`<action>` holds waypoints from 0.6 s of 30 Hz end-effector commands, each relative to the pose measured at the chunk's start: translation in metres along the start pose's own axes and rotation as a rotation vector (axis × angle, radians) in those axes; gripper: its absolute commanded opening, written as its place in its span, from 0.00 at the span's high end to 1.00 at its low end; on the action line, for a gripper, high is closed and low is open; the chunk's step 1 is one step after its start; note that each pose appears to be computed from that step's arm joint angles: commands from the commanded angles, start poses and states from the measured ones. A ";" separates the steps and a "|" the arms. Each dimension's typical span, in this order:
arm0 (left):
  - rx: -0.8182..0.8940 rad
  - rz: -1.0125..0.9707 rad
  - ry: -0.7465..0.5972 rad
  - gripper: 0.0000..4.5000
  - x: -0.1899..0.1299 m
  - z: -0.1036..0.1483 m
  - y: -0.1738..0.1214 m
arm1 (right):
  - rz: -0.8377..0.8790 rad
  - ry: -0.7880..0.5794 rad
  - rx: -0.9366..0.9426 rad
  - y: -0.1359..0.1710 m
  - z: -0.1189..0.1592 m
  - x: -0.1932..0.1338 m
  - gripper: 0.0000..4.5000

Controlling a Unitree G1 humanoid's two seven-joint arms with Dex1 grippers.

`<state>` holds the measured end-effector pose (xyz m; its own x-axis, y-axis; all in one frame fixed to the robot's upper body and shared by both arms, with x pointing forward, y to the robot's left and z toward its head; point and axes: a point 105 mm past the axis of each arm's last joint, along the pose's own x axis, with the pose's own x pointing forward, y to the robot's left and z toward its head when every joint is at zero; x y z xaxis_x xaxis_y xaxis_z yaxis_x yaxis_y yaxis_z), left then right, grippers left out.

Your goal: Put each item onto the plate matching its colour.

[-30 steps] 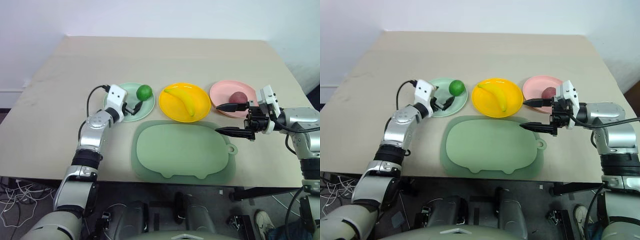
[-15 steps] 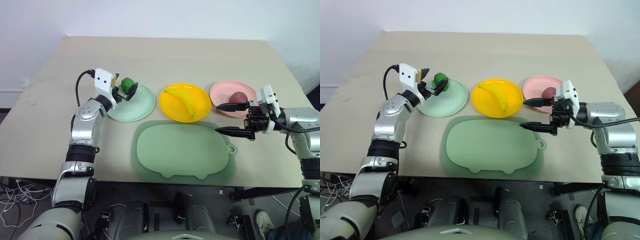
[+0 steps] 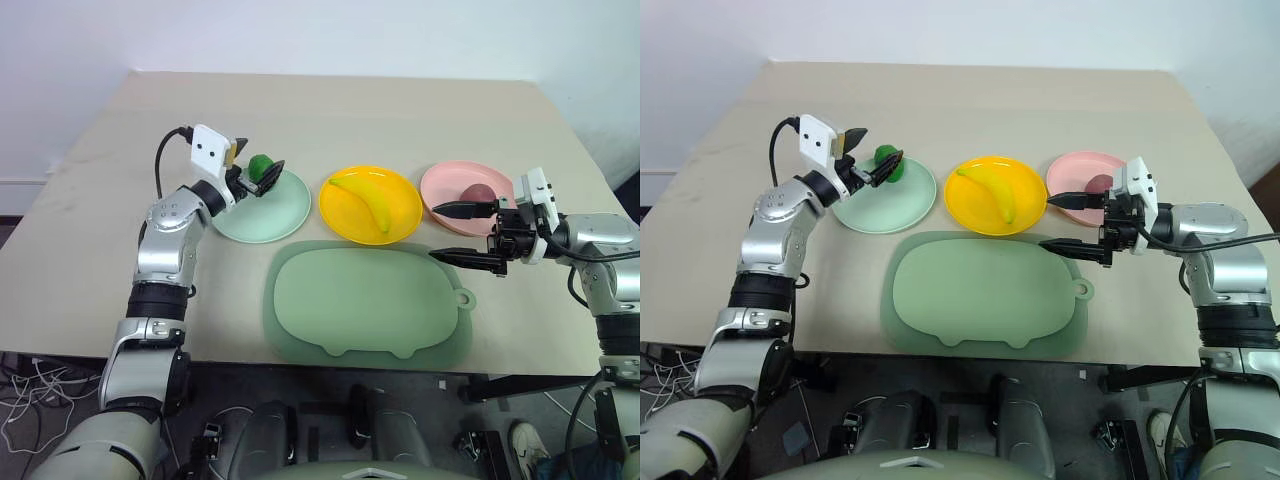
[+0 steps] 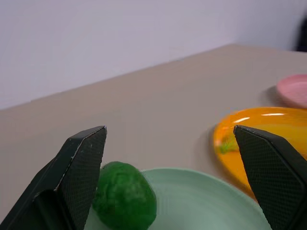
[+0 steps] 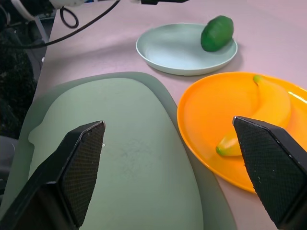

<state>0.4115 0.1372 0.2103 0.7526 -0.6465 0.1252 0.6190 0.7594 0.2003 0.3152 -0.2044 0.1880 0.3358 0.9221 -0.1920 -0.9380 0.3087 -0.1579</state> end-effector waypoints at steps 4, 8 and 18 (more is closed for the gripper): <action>0.103 -0.342 -0.035 0.02 -0.010 0.043 -0.037 | -0.043 0.010 -0.055 -0.011 0.017 -0.026 0.00; 0.071 -0.522 0.022 0.02 -0.022 0.039 -0.054 | -0.065 0.035 -0.044 -0.016 0.012 -0.039 0.00; -0.009 -0.741 0.127 0.02 -0.058 0.036 -0.056 | -0.040 0.025 -0.035 -0.010 0.014 -0.034 0.00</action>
<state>0.3318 0.1300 0.2187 0.2025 -0.9649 -0.1673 0.9684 0.1720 0.1803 0.3136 -0.2355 0.1939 0.3732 0.8980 -0.2330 -0.9261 0.3458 -0.1506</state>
